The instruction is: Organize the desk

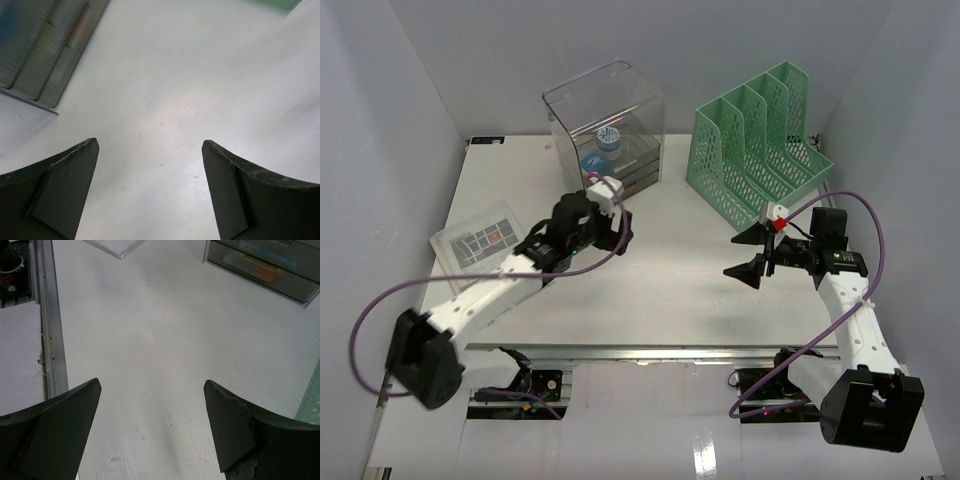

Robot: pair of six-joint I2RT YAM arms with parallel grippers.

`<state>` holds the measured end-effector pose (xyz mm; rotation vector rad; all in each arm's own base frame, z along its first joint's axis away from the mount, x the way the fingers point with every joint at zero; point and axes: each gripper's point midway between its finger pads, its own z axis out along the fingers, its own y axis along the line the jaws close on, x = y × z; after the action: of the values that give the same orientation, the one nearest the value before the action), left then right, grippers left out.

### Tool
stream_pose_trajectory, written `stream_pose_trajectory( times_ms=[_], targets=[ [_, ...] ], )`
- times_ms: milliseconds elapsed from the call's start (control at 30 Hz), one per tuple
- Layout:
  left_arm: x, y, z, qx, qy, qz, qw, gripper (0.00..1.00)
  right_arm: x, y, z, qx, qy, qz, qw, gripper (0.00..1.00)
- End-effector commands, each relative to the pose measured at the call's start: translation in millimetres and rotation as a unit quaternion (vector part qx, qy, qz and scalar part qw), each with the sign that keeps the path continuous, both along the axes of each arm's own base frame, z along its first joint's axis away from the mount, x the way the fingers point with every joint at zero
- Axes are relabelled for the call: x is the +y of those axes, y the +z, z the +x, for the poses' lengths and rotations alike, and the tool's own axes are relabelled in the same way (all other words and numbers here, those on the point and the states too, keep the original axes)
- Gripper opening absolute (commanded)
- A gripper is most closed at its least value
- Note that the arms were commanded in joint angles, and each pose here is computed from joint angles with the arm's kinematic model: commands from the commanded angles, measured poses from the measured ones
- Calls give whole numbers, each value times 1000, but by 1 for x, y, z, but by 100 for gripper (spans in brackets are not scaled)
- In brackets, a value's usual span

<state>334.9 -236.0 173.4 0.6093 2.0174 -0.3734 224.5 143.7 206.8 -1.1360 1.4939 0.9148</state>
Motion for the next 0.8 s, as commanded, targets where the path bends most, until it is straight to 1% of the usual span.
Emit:
stream_pose_trajectory(
  times_ms=[0,100,167,233,333,433,500,567,633,667,767],
  targets=[
    [45,57,-53,-3,104,-160,982,98,0,4,-2,-11,2,4,1000,90],
    [111,61,-77,-11,229,-183,956,98,0,6,-3,-12,4,8,1000,90],
    [151,46,-93,22,317,-167,933,98,0,7,-4,-13,5,8,1000,90],
    [180,47,-95,26,382,-160,910,98,0,8,-4,-14,4,8,1000,90],
    [195,41,-89,48,424,-162,890,98,0,8,-3,-15,2,6,1000,90],
    [213,27,-74,79,461,-169,867,98,0,8,-3,-18,0,4,1000,90],
    [226,11,-64,113,472,-195,852,98,-1,9,-3,-19,-1,3,1000,90],
    [243,-4,-59,149,481,-239,830,98,-1,9,-3,-16,0,5,1000,90],
    [258,-11,-58,168,496,-265,810,98,0,8,-3,-13,1,7,1000,90],
    [264,-10,-57,167,506,-263,804,98,0,8,-3,-11,2,8,1000,90],
    [272,-4,-57,159,520,-256,799,98,1,8,-5,-5,6,13,1000,90]
  ],
)
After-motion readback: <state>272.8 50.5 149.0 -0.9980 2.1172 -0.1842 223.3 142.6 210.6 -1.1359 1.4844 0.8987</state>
